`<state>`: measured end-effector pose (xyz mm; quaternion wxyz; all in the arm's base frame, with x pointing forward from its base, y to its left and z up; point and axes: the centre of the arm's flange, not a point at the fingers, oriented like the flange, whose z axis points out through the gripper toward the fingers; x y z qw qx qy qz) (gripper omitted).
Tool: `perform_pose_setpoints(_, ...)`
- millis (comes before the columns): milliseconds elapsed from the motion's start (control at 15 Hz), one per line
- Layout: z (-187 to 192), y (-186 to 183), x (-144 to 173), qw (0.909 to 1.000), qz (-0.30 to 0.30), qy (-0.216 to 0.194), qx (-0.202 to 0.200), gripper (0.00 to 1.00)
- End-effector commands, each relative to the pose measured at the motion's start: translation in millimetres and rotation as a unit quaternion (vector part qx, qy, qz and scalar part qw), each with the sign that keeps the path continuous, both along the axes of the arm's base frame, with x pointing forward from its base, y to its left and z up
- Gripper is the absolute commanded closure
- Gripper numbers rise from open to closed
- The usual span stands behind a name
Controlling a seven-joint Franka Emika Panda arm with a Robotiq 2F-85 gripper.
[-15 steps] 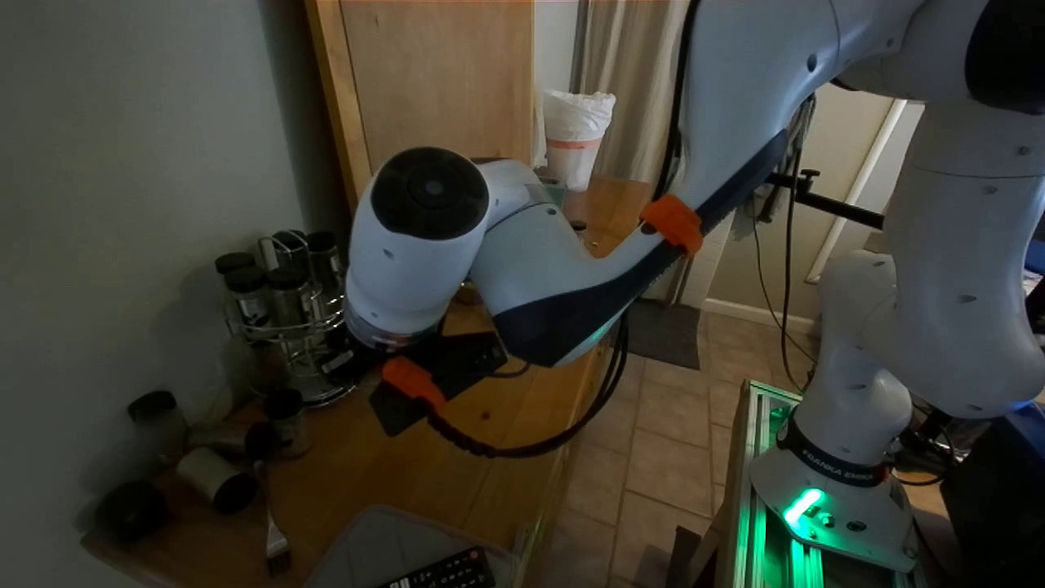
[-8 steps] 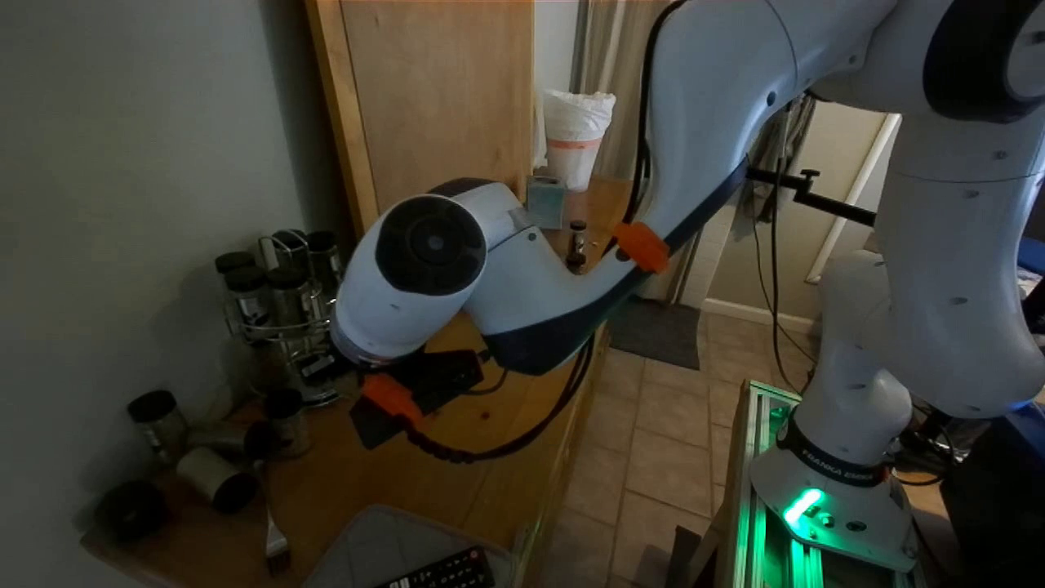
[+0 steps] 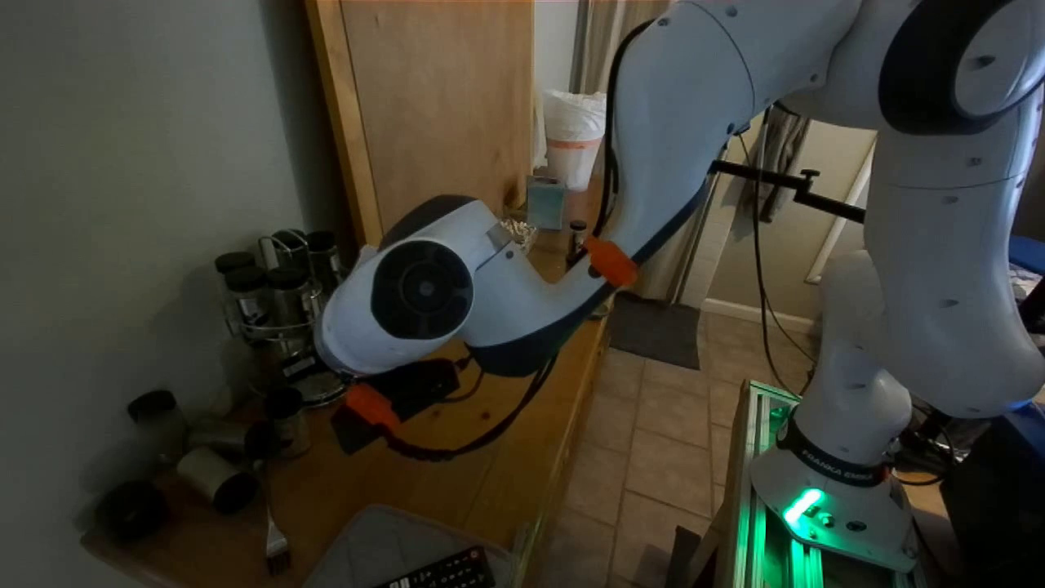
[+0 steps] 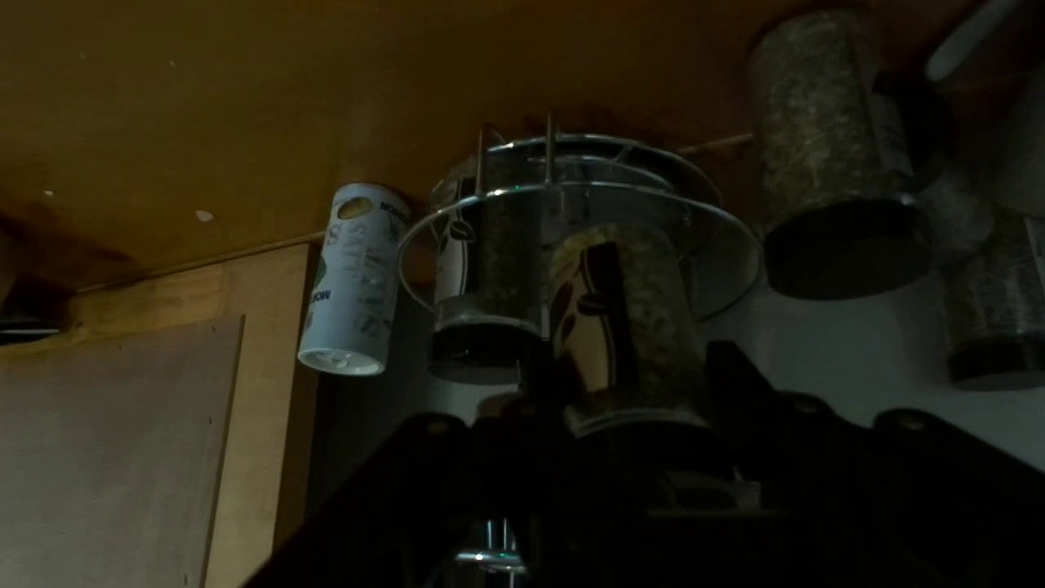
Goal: Pick up one container on the left and put it at the bottom of the seasoning rack
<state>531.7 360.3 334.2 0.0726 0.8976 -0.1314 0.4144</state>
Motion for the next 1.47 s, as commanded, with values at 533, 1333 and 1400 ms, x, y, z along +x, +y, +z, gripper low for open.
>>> perform_pose_setpoints(533, -29, 7, 30, 0.9995, 0.008, -0.026, 0.016, 0.77)
perform_pose_setpoints(1333, -32, -3, 45, 0.9991, -0.004, -0.023, 0.034, 0.77)
perform_pose_setpoints(1400, -33, -2, 45, 0.999, -0.003, -0.017, 0.042, 0.77)
